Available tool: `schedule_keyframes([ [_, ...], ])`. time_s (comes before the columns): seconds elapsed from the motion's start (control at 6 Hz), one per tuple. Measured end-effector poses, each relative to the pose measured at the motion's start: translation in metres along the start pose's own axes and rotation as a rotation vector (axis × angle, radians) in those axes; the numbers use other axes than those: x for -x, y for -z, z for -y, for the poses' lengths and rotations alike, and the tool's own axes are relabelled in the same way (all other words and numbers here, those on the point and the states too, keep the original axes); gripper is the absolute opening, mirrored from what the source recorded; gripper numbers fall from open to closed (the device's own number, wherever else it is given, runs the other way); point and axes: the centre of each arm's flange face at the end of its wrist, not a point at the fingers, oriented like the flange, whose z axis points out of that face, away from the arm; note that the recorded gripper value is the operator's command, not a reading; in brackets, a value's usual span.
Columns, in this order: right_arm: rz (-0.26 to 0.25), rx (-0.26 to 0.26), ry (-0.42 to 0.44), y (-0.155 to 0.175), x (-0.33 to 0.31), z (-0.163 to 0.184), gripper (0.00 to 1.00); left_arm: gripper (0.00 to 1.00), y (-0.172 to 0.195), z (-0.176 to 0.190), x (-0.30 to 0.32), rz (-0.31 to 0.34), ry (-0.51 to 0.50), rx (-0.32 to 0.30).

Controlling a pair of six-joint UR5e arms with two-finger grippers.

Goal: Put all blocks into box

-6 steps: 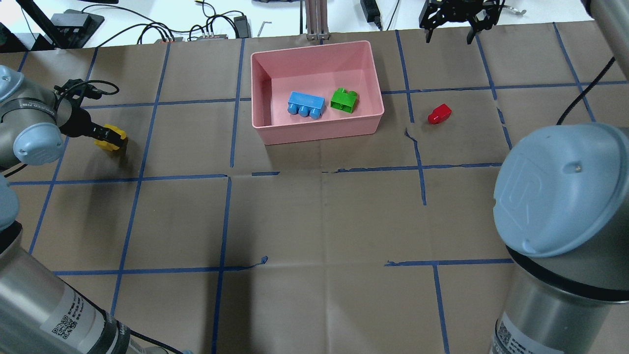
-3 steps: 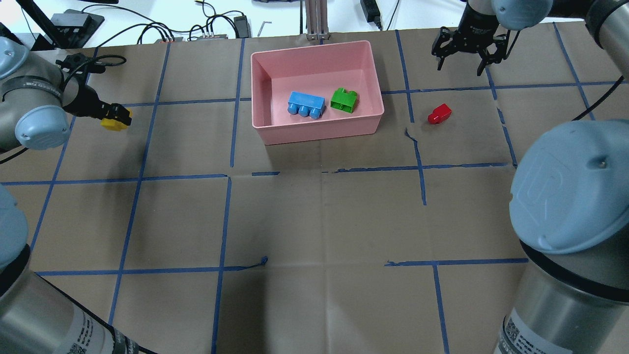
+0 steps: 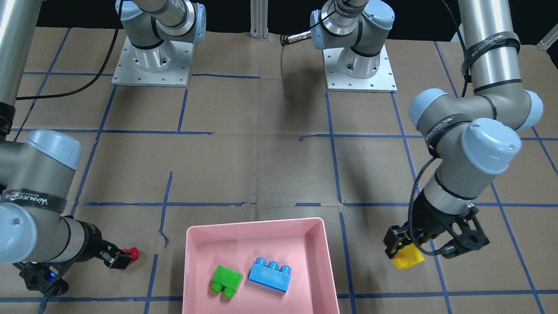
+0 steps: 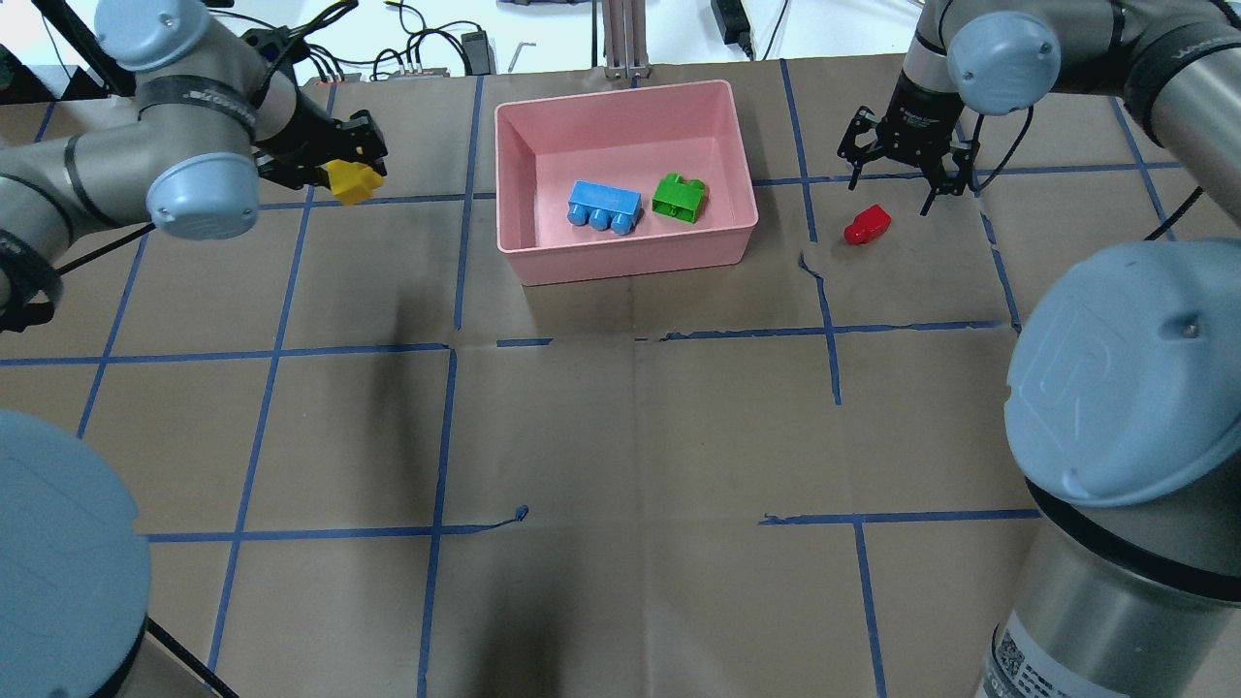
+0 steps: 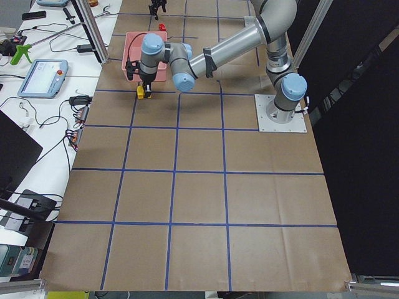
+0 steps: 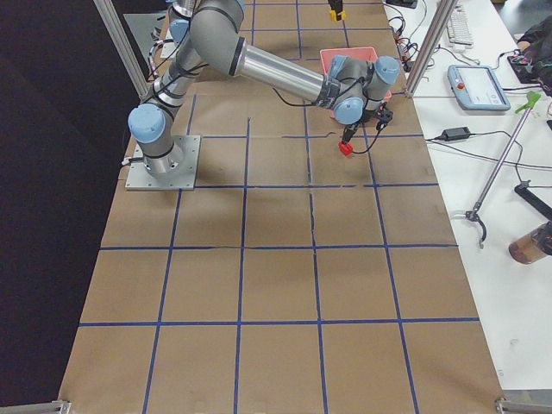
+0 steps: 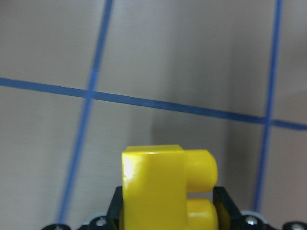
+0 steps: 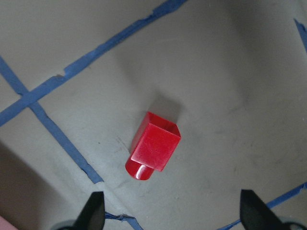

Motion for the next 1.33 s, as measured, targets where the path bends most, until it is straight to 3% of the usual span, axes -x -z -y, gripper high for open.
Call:
schedule_keyframes([
  [0.17, -0.006, 0.011, -0.077, -0.021, -0.002, -0.004, 0.99, 0.01, -0.003, -0.008, -0.07, -0.028, 0.169, -0.01],
  [0.33, 0.016, -0.025, -0.133, -0.032, -0.001, -0.002, 0.99, 0.32, -0.011, -0.009, -0.13, -0.065, 0.319, -0.022],
  [0.5, 0.045, -0.066, -0.191, -0.034, 0.002, 0.003, 0.98, 0.79, -0.022, -0.011, -0.181, -0.104, 0.45, -0.025],
  [0.67, 0.075, -0.074, -0.234, -0.033, 0.005, 0.005, 0.98, 0.97, -0.03, -0.016, -0.211, -0.127, 0.545, -0.016],
  [1.0, 0.111, -0.057, -0.281, -0.037, 0.01, 0.005, 0.79, 0.99, -0.038, -0.022, -0.228, -0.14, 0.62, 0.0],
  [1.33, 0.106, -0.04, -0.313, -0.046, 0.01, 0.005, 0.61, 0.99, -0.038, -0.023, -0.229, -0.141, 0.608, 0.0],
])
